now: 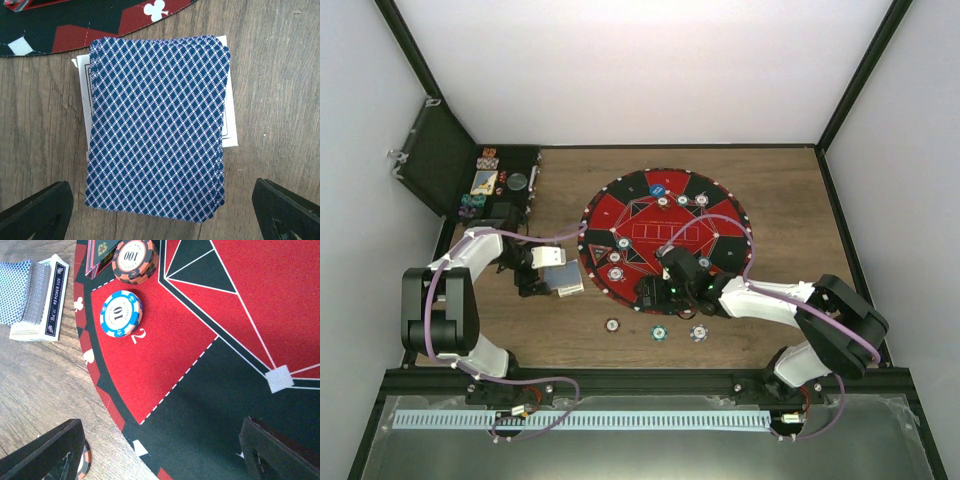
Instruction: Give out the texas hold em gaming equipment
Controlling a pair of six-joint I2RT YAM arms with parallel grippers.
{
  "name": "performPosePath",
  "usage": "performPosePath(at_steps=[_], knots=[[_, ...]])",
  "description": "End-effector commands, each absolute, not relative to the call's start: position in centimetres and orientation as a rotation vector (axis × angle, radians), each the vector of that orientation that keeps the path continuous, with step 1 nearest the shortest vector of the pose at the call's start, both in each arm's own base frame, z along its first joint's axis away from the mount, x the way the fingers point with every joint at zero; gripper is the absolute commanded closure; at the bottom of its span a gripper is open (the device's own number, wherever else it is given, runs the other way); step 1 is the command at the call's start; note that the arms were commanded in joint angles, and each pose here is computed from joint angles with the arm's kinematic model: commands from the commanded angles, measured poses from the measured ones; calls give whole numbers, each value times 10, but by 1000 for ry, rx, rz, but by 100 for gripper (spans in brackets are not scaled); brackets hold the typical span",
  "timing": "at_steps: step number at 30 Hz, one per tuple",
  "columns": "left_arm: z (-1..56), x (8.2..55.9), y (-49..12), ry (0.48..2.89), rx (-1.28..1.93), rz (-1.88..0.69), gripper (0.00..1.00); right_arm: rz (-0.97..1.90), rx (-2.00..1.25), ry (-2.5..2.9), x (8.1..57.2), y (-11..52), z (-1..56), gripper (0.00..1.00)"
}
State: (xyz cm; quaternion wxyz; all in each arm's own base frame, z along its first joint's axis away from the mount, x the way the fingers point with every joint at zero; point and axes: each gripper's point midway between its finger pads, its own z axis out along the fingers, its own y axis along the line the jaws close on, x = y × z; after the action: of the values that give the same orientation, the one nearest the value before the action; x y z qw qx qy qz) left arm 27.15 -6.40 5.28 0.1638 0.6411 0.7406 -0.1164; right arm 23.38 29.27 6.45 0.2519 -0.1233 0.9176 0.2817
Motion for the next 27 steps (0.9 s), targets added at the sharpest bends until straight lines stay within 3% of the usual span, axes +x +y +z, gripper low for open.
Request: performPosePath(at_steps=[1,27], knots=[[58,270,-70,2056,1870,-372,0,801,-340,2474,231,296,72,13],[68,288,-75,2017,1848,-326,0,814,-351,2483,228,298,70,15]])
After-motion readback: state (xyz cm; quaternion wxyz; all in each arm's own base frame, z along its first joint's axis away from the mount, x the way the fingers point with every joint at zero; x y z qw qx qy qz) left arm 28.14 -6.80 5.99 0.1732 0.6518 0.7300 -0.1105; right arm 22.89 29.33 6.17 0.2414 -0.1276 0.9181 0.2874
